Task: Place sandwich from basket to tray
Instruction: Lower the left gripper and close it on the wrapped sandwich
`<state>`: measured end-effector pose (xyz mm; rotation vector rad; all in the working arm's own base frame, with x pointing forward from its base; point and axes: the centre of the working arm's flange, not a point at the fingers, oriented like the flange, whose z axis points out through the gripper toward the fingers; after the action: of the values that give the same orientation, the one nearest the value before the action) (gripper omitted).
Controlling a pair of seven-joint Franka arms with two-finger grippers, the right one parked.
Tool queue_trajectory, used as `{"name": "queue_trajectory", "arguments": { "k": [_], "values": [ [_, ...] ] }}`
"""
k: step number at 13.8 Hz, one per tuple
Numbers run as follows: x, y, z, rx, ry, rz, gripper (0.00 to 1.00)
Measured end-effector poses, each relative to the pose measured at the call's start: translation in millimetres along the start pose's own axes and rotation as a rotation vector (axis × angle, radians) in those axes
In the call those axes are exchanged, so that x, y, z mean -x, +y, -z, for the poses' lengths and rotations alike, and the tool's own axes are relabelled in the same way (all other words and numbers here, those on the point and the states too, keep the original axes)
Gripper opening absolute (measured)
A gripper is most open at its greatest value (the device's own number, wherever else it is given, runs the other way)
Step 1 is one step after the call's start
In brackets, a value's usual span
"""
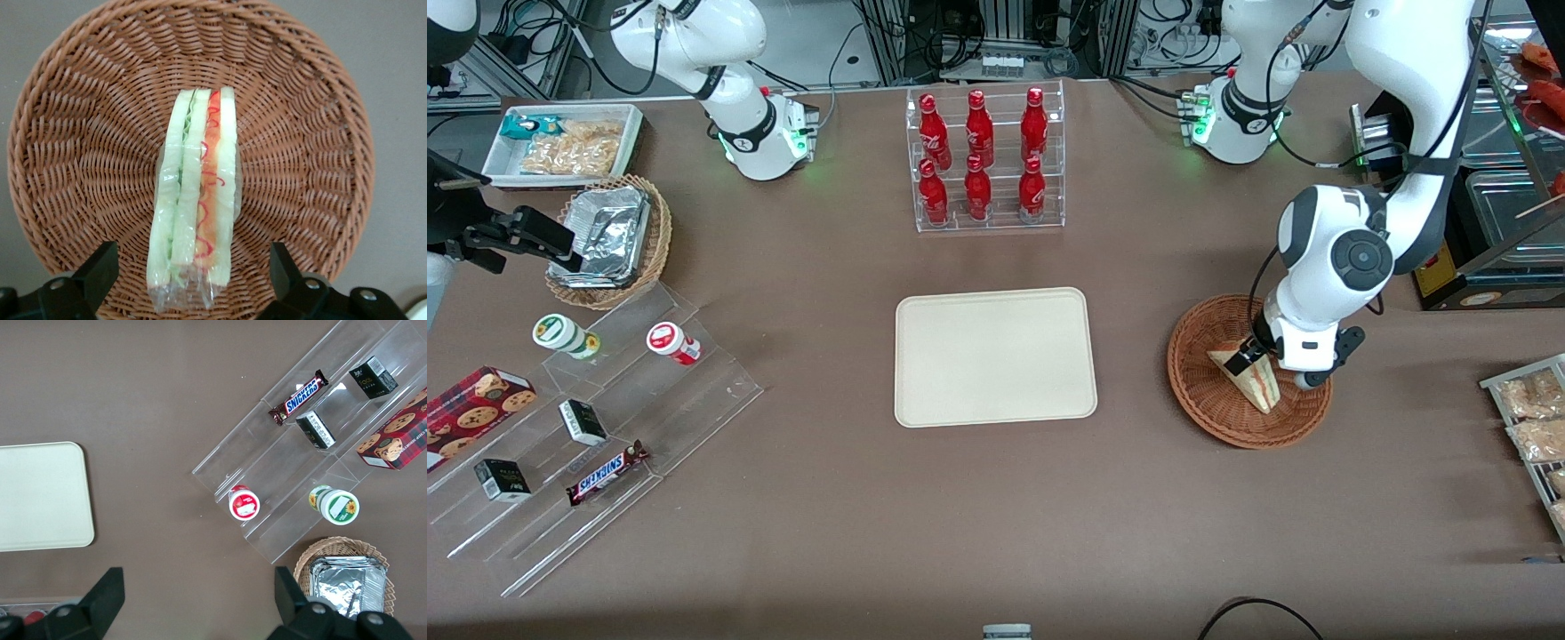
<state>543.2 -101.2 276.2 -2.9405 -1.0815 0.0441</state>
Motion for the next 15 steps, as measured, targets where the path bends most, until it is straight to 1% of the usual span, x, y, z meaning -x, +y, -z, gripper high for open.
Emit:
{"name": "queue_trajectory", "arguments": {
  "k": [3, 5, 7, 8, 9, 10, 11, 13, 14, 15],
  "values": [
    [-6, 2, -15, -0.013, -0.014, 0.001, 1.00],
    [-10, 1, -23, -0.020, -0.021, 0.008, 0.96],
    [-11, 2, -24, -0.021, -0.022, 0.006, 0.70],
    [-12, 3, -22, -0.019, -0.021, 0.006, 0.61],
    [-13, 4, -20, -0.022, -0.023, 0.005, 0.49],
    [-14, 5, -17, -0.034, -0.032, 0.002, 0.39],
    [-16, 7, -11, -0.055, -0.049, -0.001, 0.33],
    [-22, 15, 11, -0.100, -0.086, -0.022, 0.26],
    [-24, 20, 24, -0.111, -0.097, -0.050, 0.19],
    [-26, 24, 34, -0.113, -0.101, -0.088, 0.16]
  ]
}}
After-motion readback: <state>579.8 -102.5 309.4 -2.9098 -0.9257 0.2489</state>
